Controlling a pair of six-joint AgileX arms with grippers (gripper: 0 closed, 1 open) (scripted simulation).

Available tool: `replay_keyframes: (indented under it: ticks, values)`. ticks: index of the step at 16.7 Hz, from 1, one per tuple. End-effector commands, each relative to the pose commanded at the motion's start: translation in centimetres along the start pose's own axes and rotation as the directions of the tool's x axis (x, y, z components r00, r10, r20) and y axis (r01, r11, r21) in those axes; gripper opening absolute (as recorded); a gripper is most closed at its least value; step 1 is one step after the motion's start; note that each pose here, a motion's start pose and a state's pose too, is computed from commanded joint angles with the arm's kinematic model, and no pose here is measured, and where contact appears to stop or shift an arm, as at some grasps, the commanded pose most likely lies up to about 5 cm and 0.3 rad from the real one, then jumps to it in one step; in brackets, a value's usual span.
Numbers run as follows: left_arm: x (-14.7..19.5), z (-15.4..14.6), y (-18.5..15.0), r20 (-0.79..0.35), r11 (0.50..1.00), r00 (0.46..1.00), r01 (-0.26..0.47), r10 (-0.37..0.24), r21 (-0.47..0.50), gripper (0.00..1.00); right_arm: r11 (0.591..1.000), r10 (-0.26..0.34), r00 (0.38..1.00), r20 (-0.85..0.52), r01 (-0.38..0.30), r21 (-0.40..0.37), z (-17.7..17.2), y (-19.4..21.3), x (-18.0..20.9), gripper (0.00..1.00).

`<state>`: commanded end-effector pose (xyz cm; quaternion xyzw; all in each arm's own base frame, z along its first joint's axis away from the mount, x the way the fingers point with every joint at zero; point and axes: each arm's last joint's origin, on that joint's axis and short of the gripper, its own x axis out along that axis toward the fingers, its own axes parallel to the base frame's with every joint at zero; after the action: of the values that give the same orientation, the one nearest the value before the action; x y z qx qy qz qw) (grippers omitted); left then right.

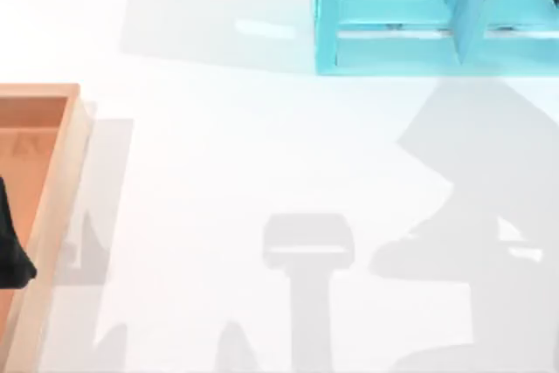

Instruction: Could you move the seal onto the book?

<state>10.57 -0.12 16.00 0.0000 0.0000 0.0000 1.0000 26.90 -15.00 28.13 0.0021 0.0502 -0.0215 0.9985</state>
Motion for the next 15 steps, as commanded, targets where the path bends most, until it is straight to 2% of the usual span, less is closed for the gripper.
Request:
replay_keyframes:
  ticks: [7,11,15]
  values:
    - [0.0,0.0,0.0,0.0,1.0,1.0,0.0,0.0,0.0,1.0,1.0,0.003,1.0,0.001,-0.003,-0.009,0.0,0.3,0.2,0.0]
    - [0.0,0.0,0.0,0.0,1.0,1.0,0.0,0.0,0.0,1.0,0.988,0.011,0.998,0.059,-0.001,-0.154,1.7,3.6,2.5,0.0]
    - [0.0,0.0,0.0,0.0,1.0,1.0,0.0,0.0,0.0,1.0,0.938,0.051,0.994,0.097,-0.014,-0.346,2.7,11.5,6.0,0.0]
